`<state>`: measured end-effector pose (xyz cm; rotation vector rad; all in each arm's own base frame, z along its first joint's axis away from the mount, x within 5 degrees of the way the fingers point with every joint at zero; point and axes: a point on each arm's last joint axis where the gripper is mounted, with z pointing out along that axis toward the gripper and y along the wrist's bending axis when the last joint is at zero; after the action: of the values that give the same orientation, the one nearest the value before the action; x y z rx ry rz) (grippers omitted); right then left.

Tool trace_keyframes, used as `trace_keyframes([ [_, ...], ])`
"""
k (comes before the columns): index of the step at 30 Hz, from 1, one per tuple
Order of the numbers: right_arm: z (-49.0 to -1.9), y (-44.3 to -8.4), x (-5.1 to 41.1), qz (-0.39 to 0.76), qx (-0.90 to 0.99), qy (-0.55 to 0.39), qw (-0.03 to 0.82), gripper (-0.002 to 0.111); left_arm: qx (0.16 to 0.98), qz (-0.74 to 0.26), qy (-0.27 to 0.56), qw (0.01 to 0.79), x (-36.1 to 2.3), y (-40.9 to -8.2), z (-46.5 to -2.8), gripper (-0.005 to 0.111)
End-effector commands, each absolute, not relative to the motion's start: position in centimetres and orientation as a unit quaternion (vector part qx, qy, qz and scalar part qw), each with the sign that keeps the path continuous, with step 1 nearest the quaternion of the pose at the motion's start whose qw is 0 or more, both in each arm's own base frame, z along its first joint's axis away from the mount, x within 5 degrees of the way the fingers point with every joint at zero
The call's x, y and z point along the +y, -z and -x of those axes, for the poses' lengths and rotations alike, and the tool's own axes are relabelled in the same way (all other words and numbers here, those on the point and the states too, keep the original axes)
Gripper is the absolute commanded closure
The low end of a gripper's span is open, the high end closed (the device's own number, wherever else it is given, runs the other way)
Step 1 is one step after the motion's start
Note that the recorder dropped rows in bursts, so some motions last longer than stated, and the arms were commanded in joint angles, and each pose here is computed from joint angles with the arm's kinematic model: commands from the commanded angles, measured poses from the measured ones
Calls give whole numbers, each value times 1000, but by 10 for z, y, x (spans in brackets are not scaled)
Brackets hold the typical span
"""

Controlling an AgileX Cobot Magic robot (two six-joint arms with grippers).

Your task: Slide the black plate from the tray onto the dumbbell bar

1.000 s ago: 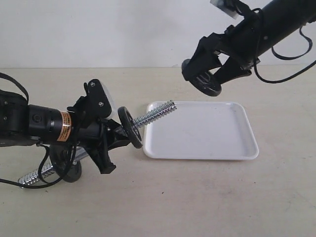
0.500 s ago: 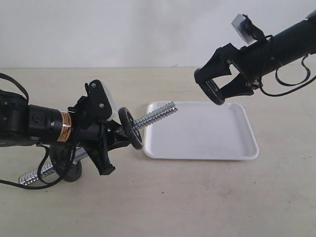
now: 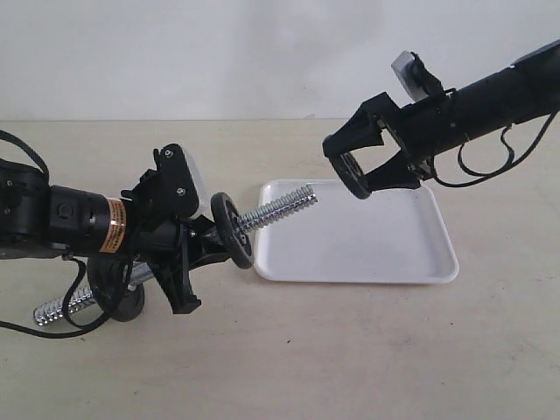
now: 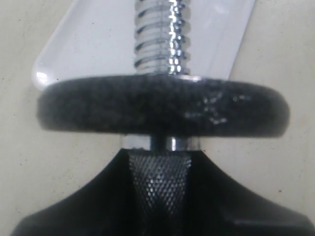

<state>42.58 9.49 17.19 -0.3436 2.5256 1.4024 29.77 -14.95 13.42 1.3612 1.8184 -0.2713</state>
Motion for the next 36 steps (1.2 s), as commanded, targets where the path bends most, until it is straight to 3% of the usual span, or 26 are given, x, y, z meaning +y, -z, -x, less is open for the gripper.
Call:
trace_keyframes([
  [1, -422, -184, 108, 117, 851, -501, 103, 108, 593, -531, 240, 556, -175, -186, -290, 102],
  [16, -421, -186, 109, 86, 855, -505, 86, 108, 619, -524, 183, 555, -169, -182, -299, 102],
  [27, -417, -218, 111, 82, 845, -516, 110, 108, 625, -512, 164, 566, -167, -177, -304, 102],
  [36, -403, -220, 149, 124, 846, -512, 81, 108, 624, -507, 153, 575, -166, -178, -307, 102],
])
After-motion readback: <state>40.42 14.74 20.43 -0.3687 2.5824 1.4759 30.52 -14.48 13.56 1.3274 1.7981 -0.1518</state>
